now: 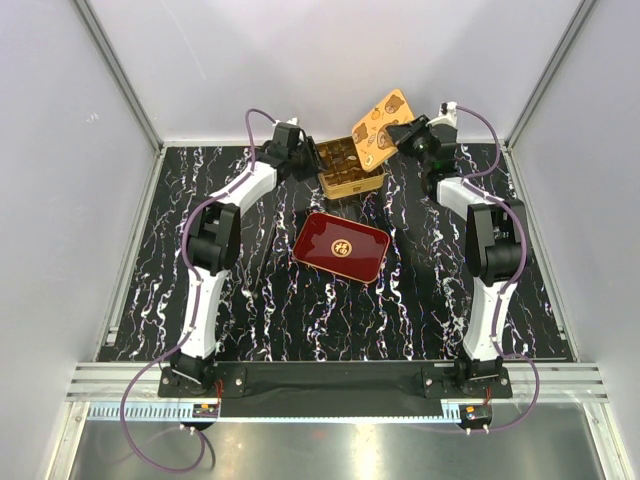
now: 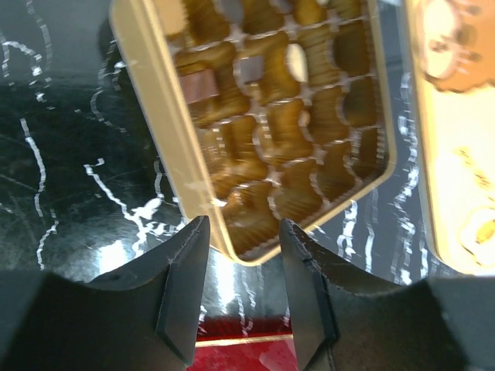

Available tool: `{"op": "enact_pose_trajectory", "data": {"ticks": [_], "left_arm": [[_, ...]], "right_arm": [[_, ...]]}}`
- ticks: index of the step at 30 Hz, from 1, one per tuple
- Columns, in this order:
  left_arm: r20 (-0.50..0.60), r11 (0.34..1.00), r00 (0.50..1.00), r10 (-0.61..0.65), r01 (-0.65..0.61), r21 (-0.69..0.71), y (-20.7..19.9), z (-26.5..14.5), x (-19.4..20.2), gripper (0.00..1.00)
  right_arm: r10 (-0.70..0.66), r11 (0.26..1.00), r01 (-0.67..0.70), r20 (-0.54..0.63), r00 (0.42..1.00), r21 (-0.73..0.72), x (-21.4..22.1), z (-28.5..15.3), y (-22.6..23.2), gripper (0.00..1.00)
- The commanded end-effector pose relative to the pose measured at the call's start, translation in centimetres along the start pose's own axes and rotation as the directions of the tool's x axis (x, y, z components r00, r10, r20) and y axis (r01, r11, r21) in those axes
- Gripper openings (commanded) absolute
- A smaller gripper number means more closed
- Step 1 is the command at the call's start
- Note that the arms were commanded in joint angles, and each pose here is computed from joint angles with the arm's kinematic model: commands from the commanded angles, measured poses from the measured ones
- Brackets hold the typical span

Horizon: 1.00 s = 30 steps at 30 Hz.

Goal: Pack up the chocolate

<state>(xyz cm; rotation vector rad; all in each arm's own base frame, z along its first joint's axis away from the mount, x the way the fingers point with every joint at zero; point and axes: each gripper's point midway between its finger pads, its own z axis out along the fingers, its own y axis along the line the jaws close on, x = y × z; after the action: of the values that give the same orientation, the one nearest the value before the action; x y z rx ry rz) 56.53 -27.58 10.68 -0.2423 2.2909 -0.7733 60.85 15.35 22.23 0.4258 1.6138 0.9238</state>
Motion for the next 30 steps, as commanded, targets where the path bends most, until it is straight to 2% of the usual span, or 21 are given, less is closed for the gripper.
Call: {"op": "enact_pose_trajectory", "data": {"ticks": [1, 21, 30], "left_arm": [[0.084, 1.0, 0.996, 0.011, -0.008, -0.028, 0.0, 0.5, -2.2, 0.46], [0.004, 0.999, 0.999, 0.036, -0.036, 0.02, -0.2, 2.2, 1.4, 0.46], [-0.02, 0.998, 0.998, 0.054, -0.054, 0.02, 0.1, 1.0, 2.6, 0.35]], "right_arm": [[-0.09, 0.994, 0.095, 0.101, 0.991, -0.046, -3.9, -1.2, 3.2, 0.0], [-0.118, 0.993, 0.118, 0.07, 0.991, 0.005, -3.1, -2.5, 0.8, 0.0], [-0.129, 0.992, 0.129, 0.065, 0.989, 0.006, -3.4, -3.4, 1.3, 0.0]]}}
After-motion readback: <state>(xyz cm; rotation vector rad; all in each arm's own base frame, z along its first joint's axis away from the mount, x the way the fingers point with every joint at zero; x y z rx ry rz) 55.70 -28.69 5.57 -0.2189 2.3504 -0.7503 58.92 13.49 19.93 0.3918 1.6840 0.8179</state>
